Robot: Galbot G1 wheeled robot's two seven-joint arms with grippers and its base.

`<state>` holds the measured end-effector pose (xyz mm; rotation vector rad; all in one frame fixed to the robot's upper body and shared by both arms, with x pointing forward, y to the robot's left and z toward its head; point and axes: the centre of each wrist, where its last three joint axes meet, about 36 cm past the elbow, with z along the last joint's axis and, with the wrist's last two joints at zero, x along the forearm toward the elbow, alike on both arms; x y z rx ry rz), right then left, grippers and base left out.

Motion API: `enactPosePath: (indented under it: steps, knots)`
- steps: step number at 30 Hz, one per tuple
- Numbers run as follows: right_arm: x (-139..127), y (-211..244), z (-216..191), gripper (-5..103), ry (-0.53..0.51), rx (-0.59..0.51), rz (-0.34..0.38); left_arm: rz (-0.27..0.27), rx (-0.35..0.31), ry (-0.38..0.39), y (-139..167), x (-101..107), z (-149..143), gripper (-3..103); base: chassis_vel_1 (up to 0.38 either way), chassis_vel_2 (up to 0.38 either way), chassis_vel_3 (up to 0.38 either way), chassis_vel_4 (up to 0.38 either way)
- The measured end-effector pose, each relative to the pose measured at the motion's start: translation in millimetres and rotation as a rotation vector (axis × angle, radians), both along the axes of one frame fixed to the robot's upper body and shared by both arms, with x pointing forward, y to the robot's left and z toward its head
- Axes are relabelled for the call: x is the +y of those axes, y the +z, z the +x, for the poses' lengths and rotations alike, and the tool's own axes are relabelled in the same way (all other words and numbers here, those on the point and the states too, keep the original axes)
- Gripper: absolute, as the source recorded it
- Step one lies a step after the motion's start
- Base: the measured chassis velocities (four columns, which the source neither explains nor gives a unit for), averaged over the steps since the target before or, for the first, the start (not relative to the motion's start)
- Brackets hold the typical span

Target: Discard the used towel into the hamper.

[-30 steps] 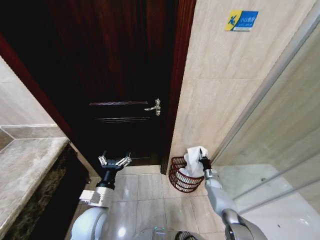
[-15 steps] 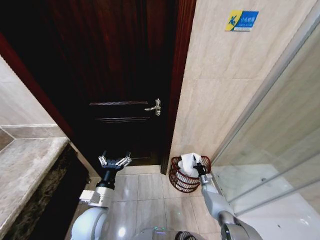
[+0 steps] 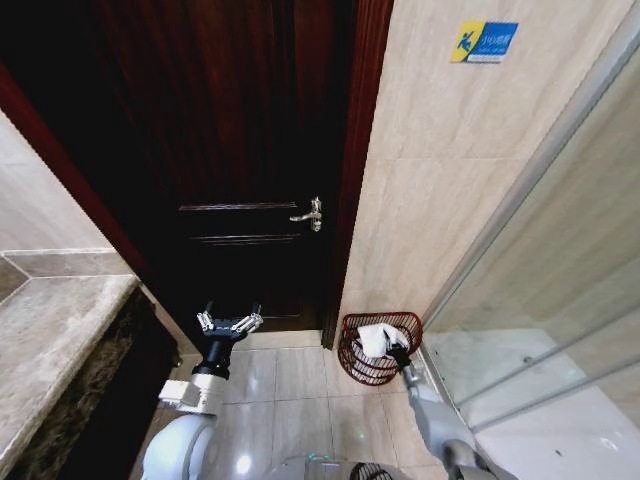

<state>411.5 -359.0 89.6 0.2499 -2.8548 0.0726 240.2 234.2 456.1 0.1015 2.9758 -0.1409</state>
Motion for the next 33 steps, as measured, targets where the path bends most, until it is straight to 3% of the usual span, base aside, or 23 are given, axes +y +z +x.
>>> enactPosePath:
  steps: [9,15,20,23,33]
  knots:
    - [-3.9,0.3,-1.1,4,0.009,0.023,0.015,0.000,0.000,0.000,0.0,0.0,0.0,100,-0.070,0.069,0.080,-0.072]
    - [3.4,-0.4,-1.4,4,0.042,0.077,0.089,0.000,0.000,0.000,0.0,0.0,0.0,100,-0.191,0.201,0.198,-0.205]
    - [10.2,-8.3,-17.1,4,0.080,0.146,0.102,0.000,0.000,0.000,0.0,0.0,0.0,100,-0.177,0.180,0.181,-0.162]
    - [9.9,-16.3,-35.6,4,0.069,0.246,0.108,0.000,0.000,0.000,0.0,0.0,0.1,100,-0.085,0.069,0.028,-0.040]
    - [9.0,-11.7,-15.2,4,0.048,0.389,0.163,0.000,0.000,0.000,0.0,0.0,-0.1,100,0.019,-0.009,-0.023,0.017]
